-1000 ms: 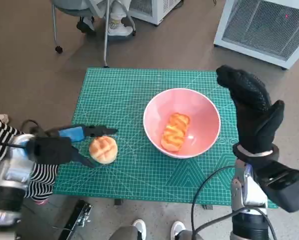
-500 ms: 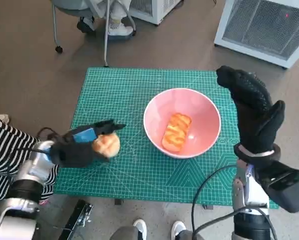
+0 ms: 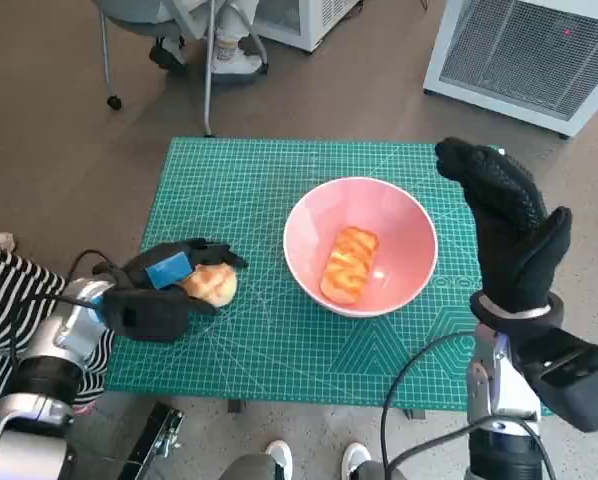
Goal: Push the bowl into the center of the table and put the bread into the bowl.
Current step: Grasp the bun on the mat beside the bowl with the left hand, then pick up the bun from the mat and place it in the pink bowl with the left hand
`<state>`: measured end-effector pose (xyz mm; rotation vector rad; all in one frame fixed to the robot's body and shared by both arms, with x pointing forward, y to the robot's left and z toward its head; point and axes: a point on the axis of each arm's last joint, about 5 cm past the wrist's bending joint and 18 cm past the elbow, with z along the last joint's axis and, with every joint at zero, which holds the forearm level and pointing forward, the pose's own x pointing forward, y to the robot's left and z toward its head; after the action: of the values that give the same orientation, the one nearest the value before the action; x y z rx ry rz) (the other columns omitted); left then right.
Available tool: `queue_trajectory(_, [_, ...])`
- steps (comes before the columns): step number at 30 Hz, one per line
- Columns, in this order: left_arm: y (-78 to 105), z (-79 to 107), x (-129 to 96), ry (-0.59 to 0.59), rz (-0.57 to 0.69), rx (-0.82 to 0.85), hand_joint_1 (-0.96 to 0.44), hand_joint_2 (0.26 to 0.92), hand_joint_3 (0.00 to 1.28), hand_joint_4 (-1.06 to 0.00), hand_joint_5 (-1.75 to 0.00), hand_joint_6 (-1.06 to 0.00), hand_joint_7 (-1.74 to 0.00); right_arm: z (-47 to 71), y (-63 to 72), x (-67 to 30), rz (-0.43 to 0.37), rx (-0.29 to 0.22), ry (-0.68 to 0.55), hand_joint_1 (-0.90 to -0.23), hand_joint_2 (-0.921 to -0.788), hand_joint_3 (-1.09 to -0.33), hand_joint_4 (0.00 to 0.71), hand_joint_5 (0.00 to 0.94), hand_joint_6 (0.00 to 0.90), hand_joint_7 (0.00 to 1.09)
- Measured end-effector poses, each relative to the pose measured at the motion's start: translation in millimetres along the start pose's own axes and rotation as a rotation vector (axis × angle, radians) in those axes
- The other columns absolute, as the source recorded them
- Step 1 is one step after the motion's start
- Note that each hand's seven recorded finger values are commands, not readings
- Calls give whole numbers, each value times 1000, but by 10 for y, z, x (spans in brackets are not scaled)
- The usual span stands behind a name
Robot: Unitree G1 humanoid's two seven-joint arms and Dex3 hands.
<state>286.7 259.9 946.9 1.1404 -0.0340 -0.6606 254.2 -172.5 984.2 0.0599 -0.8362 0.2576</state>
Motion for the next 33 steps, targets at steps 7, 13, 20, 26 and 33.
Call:
queue_trajectory(7, [158,99,-88,-97,107,-38,0,920,98,-691,-1174,-550,-1228,-1,-4,-2,-2,-2,1,-710,-921,-723,249,8,126,382])
queue_trajectory(13, [366,221,-165,-175,220,-33,1,920,84,-708,-1161,-564,-1210,-3,-5,-2,-2,-2,3,-695,-921,-725,252,8,125,384])
queue_trajectory(20, [605,420,-219,-238,331,-4,1,920,51,-741,-1113,-604,-1181,-1,-8,-3,-4,-3,3,-690,-921,-730,253,7,124,386])
queue_trajectory(26, [755,644,-190,-307,410,11,1,920,34,-753,-1085,-630,-1170,-1,-10,-4,-4,-3,3,-690,-921,-731,253,6,119,385])
queue_trajectory(33, [827,946,-50,-425,470,-6,0,920,31,-753,-1078,-635,-1174,-1,-10,-6,-4,-4,4,-699,-921,-732,255,6,115,386])
